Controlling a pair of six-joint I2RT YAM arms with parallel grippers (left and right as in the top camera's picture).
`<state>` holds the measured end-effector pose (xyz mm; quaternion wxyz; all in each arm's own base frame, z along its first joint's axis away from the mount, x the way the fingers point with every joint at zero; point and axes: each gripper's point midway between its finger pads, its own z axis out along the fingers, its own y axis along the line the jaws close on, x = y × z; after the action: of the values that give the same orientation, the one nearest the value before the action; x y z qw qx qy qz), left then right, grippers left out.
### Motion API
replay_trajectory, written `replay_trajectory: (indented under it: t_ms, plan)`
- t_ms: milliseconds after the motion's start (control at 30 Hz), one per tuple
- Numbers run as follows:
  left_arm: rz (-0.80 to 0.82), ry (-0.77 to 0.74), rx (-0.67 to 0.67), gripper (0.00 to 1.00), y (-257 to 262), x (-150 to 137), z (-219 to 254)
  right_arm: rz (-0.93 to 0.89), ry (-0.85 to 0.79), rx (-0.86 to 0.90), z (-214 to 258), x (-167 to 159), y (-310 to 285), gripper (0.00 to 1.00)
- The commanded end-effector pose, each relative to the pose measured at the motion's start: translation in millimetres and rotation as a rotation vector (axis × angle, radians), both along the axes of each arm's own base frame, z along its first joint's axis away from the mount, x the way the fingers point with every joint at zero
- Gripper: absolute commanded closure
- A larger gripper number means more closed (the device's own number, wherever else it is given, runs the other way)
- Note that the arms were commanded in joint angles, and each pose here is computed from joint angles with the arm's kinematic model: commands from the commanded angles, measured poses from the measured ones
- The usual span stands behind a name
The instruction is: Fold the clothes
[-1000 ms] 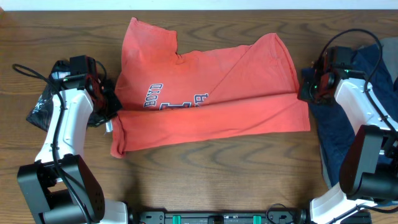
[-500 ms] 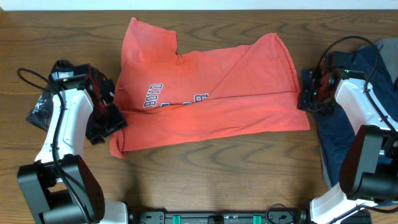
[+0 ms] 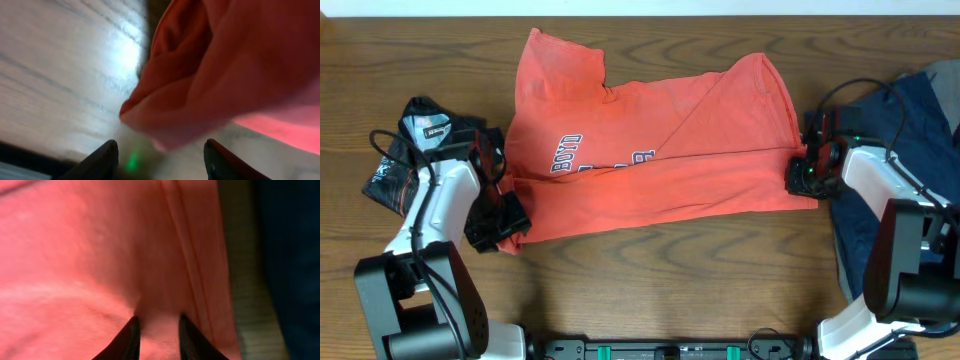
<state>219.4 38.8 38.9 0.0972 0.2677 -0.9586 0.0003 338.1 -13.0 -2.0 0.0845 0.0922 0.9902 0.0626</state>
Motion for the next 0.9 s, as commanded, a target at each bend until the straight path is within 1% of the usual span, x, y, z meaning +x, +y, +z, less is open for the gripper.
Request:
replay_trajectory:
  t_ms: [0,67,133,167,200,233,267,333,433,500,567,667,733,767,800,867]
  plan:
    - [-0.001,-0.018,0.005,0.44,0.7,0.3,-4.4,0.003,0.043,-0.028,-16.1,-14.6,-1.7,0.78]
    - [-0.001,-0.033,0.009,0.44,1.2,2.6,-8.2,-0.005,0.053,-0.049,-18.5,-18.0,-5.3,0.82]
    - [-0.002,-0.036,0.019,0.51,2.9,2.8,-10.0,-0.015,0.062,-0.083,-19.4,-20.3,-12.1,0.85]
    - [-0.005,-0.032,0.029,0.61,4.6,1.9,-10.2,-0.027,0.066,-0.1,-19.5,-20.9,-15.6,0.85]
    - [-0.008,-0.026,0.043,0.68,7.1,0.7,-10.0,-0.047,0.07,-0.119,-19.6,-21.8,-19.8,0.87]
    - [-0.012,-0.017,0.067,0.78,11.4,-1.3,-9.7,-0.067,0.073,-0.133,-19.6,-22.3,-23.8,0.89]
    - [-0.019,-0.005,0.096,0.85,16.2,-3.7,-9.1,-0.075,0.073,-0.134,-19.5,-22.3,-25.0,0.91]
    - [-0.031,0.022,0.156,0.94,26.7,-9.3,-7.2,-0.08,0.069,-0.133,-19.4,-21.7,-27.0,0.92]
    - [-0.042,0.039,0.209,0.94,35.7,-12.3,-5.3,-0.083,0.07,-0.134,-19.4,-21.9,-28.4,0.94]
    - [-0.053,0.048,0.268,0.94,45.9,-13.1,-3.1,-0.083,0.07,-0.134,-19.4,-21.9,-28.4,0.95]
    - [-0.07,0.06,0.356,0.94,60.8,-14.0,1.4,-0.085,0.07,-0.136,-19.4,-21.9,-29.0,0.95]
    - [-0.101,0.078,0.542,0.94,90.8,-13.2,14.5,-0.09,0.07,-0.138,-19.4,-22.1,-30.8,0.96]
    - [-0.115,0.087,0.641,0.94,105.5,-11.6,24.6,-0.094,0.07,-0.137,-19.4,-22.2,-32.2,0.96]
    - [-0.118,0.085,0.675,0.93,110.5,-9.8,28.4,-0.094,0.068,-0.137,-19.3,-21.7,-32.3,0.96]
    - [-0.12,0.082,0.703,0.9,114.3,-8.1,31.5,-0.094,0.067,-0.138,-19.3,-21.4,-32.4,0.96]
    - [-0.113,0.059,0.725,0.86,117.5,-2.6,32.8,-0.096,0.067,-0.138,-19.3,-21.4,-33.1,0.97]
